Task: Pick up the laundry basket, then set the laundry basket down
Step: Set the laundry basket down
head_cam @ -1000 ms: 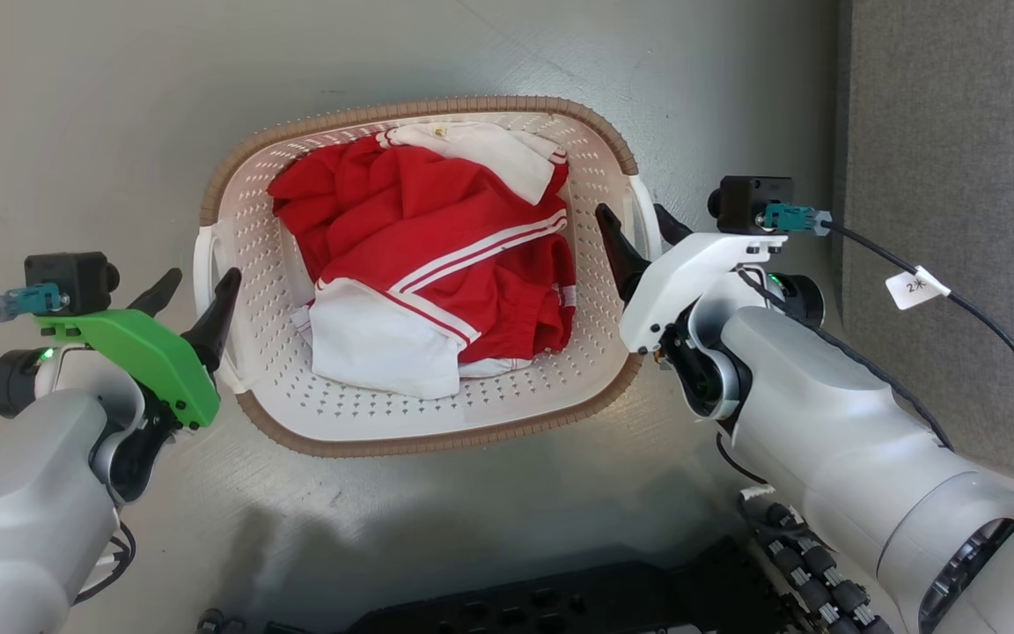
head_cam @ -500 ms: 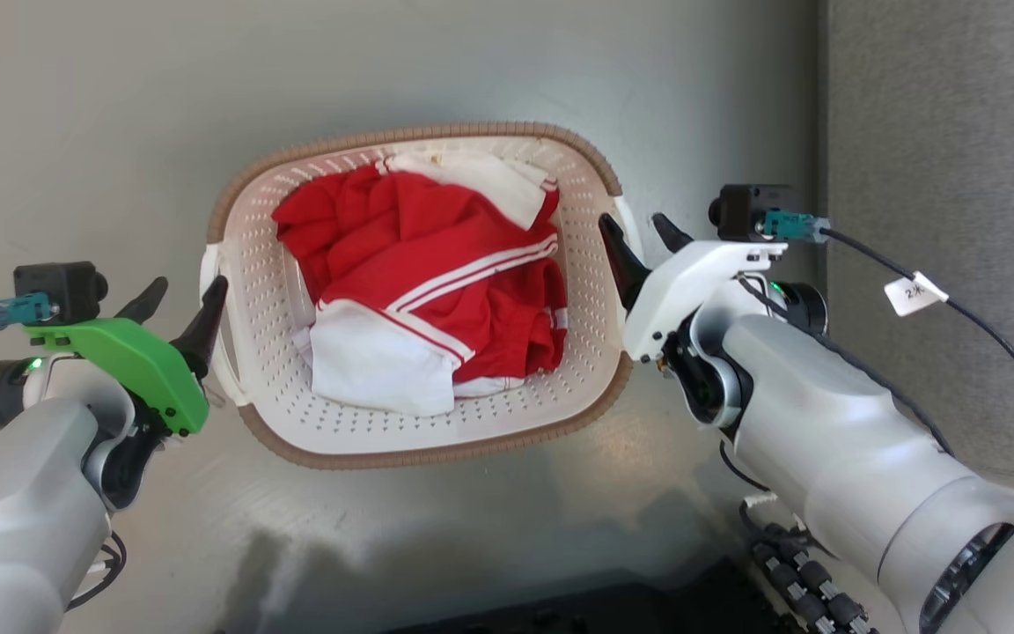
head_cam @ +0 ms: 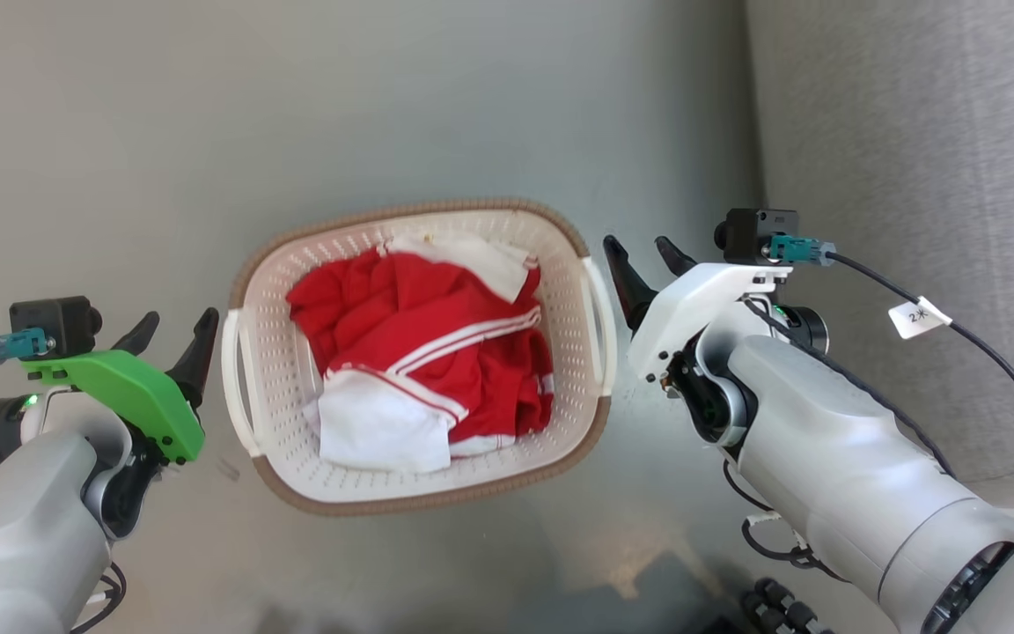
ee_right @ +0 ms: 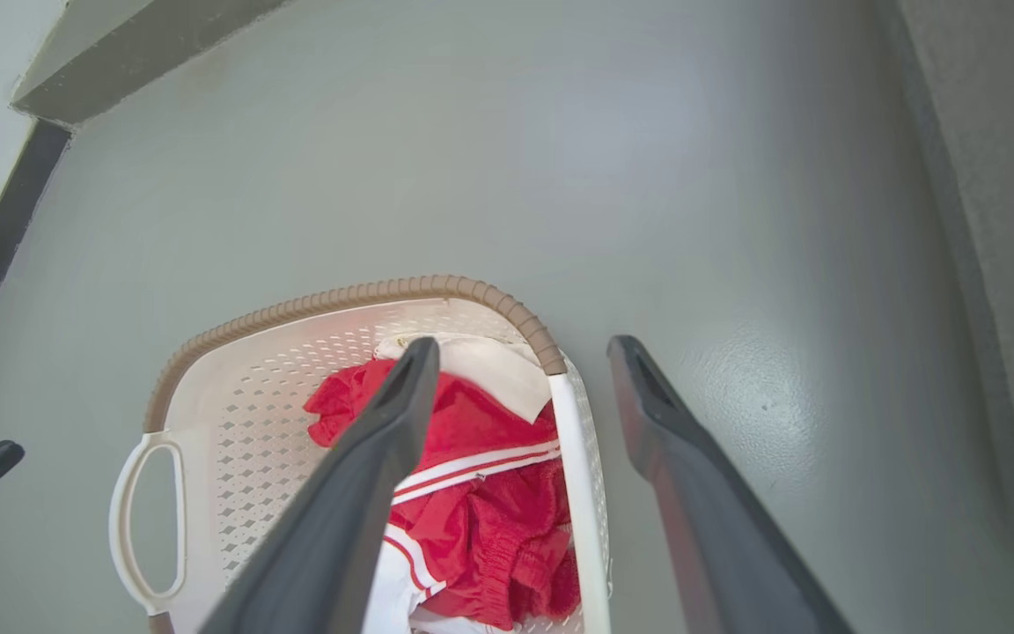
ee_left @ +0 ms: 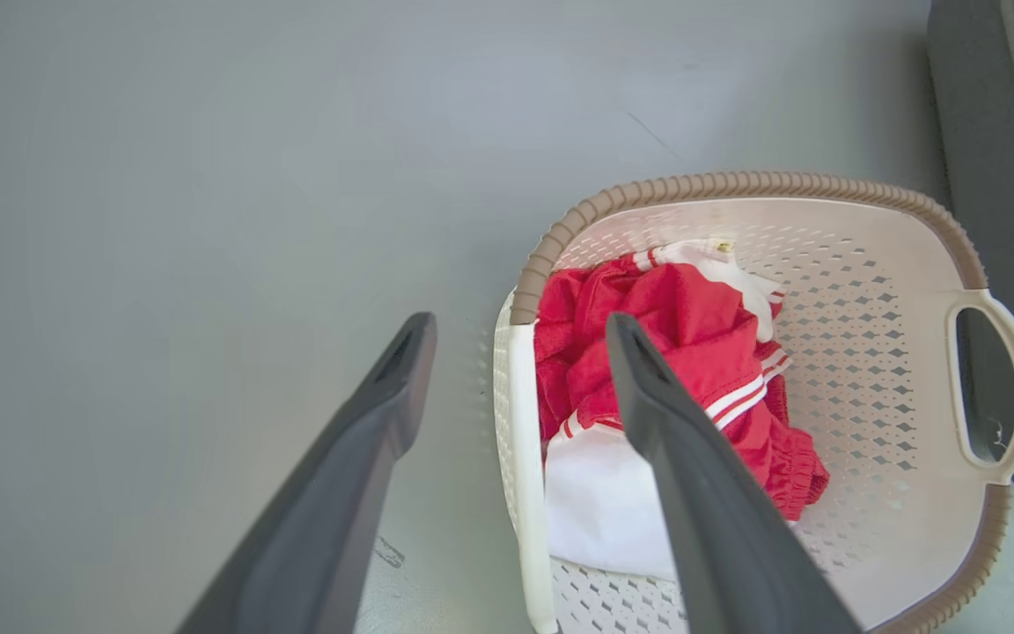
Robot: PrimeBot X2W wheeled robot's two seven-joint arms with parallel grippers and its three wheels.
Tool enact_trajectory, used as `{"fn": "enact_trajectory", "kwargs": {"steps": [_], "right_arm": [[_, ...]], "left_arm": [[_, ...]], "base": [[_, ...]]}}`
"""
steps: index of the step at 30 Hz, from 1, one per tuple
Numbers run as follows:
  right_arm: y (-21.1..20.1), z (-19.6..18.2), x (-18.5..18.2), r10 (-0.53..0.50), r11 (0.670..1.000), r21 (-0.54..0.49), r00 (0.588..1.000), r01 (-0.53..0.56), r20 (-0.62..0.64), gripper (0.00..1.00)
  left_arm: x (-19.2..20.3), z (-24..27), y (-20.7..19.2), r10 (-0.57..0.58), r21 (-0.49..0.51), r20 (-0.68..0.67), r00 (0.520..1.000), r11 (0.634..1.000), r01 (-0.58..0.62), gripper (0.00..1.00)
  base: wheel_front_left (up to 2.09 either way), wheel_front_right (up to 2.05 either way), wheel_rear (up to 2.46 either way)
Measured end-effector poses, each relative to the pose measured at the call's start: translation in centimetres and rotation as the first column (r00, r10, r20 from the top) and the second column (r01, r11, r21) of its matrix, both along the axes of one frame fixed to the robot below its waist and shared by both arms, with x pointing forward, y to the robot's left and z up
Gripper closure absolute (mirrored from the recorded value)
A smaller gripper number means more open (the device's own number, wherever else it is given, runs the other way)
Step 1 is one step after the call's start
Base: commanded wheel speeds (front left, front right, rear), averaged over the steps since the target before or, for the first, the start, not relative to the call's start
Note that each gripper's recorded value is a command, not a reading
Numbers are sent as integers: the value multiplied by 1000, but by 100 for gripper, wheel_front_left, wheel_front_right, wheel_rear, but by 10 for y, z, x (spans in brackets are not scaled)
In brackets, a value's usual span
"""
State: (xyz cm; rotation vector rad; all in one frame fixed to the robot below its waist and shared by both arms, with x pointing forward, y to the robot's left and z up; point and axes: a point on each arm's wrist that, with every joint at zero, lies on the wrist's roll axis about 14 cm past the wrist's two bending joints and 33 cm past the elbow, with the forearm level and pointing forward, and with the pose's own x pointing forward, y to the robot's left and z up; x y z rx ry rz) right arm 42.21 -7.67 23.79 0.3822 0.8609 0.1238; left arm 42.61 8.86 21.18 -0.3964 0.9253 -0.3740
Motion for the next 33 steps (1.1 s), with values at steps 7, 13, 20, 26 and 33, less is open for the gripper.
{"fn": "enact_trajectory", "kwargs": {"steps": [7, 13, 20, 26, 33], "right_arm": [[-12, 42, 19, -8, 1000, -26, 991, 11, 131, 0], [-17, 80, 36, -6, 999, -38, 969, 16, 248, 0], [-24, 126, 38, -5, 999, -47, 926, 25, 377, 0], [-33, 182, 47, 1, 997, -62, 845, 38, 535, 0], [-51, 221, 27, -23, 993, -76, 770, 93, 637, 0]], "left_arm": [[26, 45, -7, 0, -19, 129, 992, 1000, 2, 0], [49, 90, -13, 12, -52, 253, 967, 999, 1, 0], [61, 146, -12, 62, -97, 380, 923, 995, -27, 0], [52, 184, -13, 92, -129, 459, 884, 991, -36, 0], [45, 235, -5, 135, -159, 574, 808, 986, -52, 0]], "base": [[0, 0, 0], [0, 0, 0], [0, 0, 0], [0, 0, 0], [0, 0, 0]]}}
